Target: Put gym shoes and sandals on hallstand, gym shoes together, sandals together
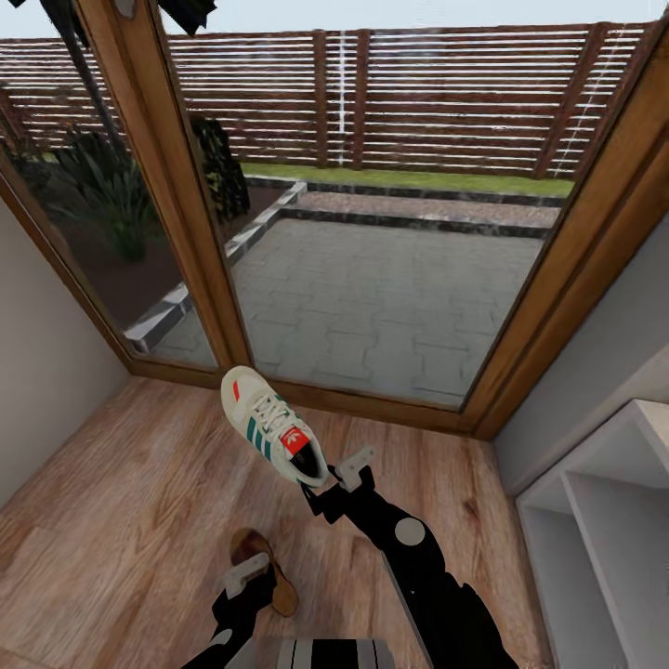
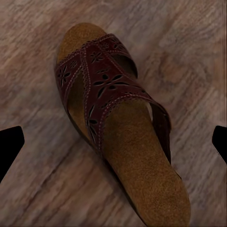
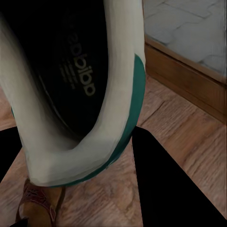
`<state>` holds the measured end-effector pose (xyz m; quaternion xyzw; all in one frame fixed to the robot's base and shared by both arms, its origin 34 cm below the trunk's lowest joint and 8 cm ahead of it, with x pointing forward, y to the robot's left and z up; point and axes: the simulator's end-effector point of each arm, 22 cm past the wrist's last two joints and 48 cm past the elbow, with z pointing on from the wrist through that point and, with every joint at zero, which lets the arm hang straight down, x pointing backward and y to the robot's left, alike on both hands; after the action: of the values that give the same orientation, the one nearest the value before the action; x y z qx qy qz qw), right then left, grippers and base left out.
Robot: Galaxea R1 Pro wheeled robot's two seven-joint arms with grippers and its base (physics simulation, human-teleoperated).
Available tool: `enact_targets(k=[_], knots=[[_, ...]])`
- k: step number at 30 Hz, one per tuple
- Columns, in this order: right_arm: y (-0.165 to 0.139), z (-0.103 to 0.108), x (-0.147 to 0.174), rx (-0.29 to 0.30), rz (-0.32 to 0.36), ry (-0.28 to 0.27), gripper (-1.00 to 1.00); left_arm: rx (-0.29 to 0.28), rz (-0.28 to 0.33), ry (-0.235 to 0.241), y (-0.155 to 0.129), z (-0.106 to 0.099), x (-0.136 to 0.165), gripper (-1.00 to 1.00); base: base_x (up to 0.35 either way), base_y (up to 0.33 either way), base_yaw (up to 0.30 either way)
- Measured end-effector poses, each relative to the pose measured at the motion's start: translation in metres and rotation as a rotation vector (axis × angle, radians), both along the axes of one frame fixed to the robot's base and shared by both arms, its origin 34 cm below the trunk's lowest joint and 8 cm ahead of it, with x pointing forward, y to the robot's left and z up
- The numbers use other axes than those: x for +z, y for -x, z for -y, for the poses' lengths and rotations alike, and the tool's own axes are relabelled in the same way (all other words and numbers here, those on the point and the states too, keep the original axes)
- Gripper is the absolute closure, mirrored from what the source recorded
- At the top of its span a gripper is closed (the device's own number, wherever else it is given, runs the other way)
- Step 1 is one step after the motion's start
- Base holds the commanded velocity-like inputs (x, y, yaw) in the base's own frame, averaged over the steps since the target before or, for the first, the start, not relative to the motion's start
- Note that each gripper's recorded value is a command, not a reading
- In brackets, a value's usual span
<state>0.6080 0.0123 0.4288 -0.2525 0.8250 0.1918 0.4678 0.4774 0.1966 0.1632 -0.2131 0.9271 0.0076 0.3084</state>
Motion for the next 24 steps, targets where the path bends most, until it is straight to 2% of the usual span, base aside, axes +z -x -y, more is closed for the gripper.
enact_targets(k=[10, 24], knots=[[-0.0002, 0.0000, 0.0001, 0.000, 0.000, 0.000, 1.00, 0.000, 0.000, 0.000, 0.0000, 0.0000, 0.0000, -1.00, 0.000, 0.000, -0.215], [-0.0009, 0.0004, 0.0017, -0.001, 0.004, -0.001, 1.00, 0.000, 0.000, 0.000, 0.0000, -0.0001, 0.0000, -1.00, 0.000, 0.000, -0.021]])
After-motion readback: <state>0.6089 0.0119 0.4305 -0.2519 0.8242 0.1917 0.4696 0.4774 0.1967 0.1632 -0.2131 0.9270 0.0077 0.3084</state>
